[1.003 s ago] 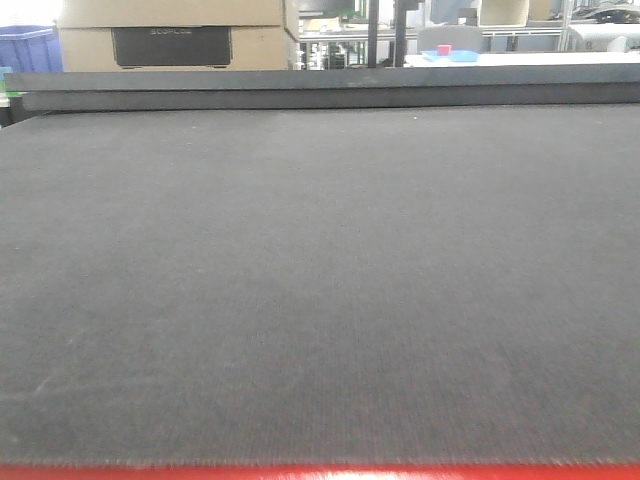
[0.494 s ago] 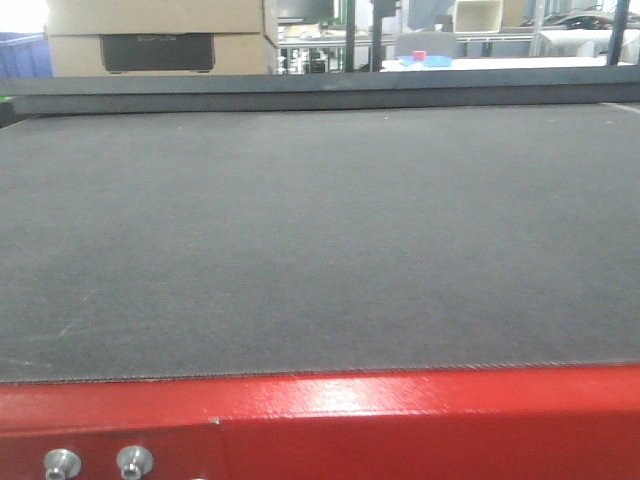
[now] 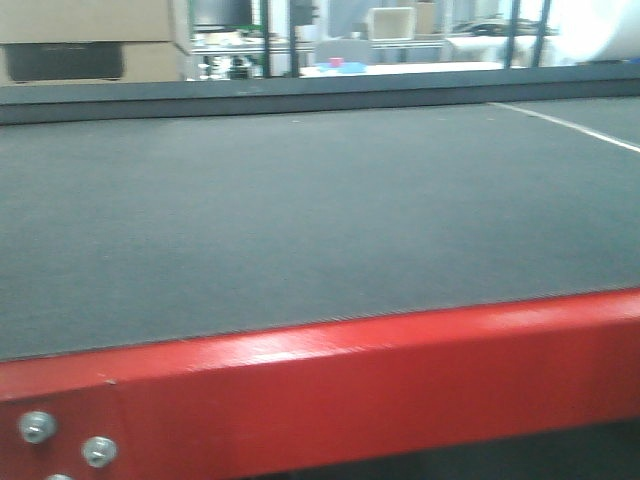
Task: Grab PVC pipe and place in blue bin
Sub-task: 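Drive the base away from the table toward the blue bin shelves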
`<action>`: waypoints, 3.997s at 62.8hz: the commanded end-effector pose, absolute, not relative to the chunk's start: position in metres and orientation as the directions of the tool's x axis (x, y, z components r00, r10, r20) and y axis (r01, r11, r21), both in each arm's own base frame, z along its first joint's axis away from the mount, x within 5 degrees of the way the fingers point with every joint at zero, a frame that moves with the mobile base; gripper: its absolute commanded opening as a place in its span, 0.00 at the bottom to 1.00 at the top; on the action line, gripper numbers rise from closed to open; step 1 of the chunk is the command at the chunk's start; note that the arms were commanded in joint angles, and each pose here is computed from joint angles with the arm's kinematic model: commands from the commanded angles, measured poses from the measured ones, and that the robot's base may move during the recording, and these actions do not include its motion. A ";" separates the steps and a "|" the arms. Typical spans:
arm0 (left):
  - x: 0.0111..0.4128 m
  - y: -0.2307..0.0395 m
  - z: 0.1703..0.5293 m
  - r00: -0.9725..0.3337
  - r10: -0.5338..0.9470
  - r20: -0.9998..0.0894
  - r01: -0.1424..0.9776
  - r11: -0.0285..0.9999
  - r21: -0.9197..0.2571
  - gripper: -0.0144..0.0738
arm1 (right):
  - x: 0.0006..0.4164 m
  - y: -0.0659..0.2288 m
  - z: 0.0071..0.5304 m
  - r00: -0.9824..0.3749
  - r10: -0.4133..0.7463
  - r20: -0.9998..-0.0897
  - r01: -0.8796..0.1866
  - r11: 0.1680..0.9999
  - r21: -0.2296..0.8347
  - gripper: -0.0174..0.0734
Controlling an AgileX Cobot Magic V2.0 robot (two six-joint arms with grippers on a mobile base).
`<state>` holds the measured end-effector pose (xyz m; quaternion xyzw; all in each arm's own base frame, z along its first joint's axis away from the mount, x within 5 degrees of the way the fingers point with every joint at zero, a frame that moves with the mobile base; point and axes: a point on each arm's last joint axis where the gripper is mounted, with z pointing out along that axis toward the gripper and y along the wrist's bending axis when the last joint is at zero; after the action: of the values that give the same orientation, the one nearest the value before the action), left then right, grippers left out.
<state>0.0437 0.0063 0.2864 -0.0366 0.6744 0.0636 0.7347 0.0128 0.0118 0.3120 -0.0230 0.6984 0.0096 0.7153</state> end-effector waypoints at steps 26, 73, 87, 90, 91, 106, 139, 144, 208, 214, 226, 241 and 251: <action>0.043 0.006 0.289 0.111 0.050 -0.993 -0.144 0.989 0.033 0.04 | 0.013 0.011 0.314 0.055 -0.020 -0.998 -0.036 0.999 -0.022 0.01; 0.043 0.006 0.289 0.111 0.050 -0.993 -0.144 0.989 0.033 0.04 | 0.013 0.011 0.314 0.055 -0.020 -0.998 -0.036 0.999 -0.022 0.01; 0.043 0.006 0.289 0.111 0.050 -0.993 -0.144 0.989 0.033 0.04 | 0.013 0.011 0.314 0.055 -0.020 -0.998 -0.036 0.999 -0.022 0.01; 0.043 0.006 0.289 0.111 0.050 -0.993 -0.144 0.989 0.033 0.04 | 0.013 0.011 0.314 0.055 -0.020 -0.998 -0.036 0.999 -0.022 0.01; 0.043 0.006 0.289 0.111 0.050 -0.993 -0.144 0.989 0.033 0.04 | 0.013 0.011 0.314 0.055 -0.020 -0.998 -0.036 0.999 -0.022 0.01; 0.043 0.006 0.289 0.111 0.050 -0.993 -0.144 0.989 0.033 0.04 | 0.013 0.011 0.314 0.055 -0.020 -0.998 -0.036 0.999 -0.022 0.01; 0.043 0.006 0.289 0.111 0.050 -0.993 -0.144 0.989 0.033 0.04 | 0.013 0.011 0.314 0.055 -0.020 -0.998 -0.036 0.999 -0.022 0.01; 0.043 0.006 0.289 0.111 0.050 -0.993 -0.144 0.989 0.033 0.04 | 0.013 0.011 0.314 0.055 -0.020 -0.998 -0.036 0.999 -0.022 0.01; 0.043 0.006 0.289 0.111 0.050 -0.993 -0.144 0.989 0.033 0.04 | 0.013 0.011 0.314 0.055 -0.020 -0.998 -0.036 0.999 -0.022 0.01; 0.043 0.006 0.289 0.111 0.050 -0.993 -0.144 0.989 0.033 0.04 | 0.013 0.011 0.314 0.055 -0.020 -0.998 -0.036 0.999 -0.022 0.01; 0.043 0.006 0.289 0.111 0.050 -0.993 -0.144 0.989 0.033 0.04 | 0.013 0.011 0.314 0.055 -0.020 -0.998 -0.036 0.999 -0.022 0.01; 0.043 0.006 0.289 0.111 0.050 -0.993 -0.144 0.989 0.033 0.04 | 0.013 0.011 0.314 0.055 -0.020 -0.998 -0.036 0.999 -0.022 0.01; 0.043 0.006 0.289 0.111 0.050 -0.993 -0.144 0.989 0.033 0.04 | 0.013 0.011 0.314 0.055 -0.020 -0.998 -0.036 0.999 -0.022 0.01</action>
<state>0.0439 0.0063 0.2858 -0.0366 0.6750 0.0635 0.7341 0.0128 0.0118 0.3120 -0.0230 0.6984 0.0096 0.7153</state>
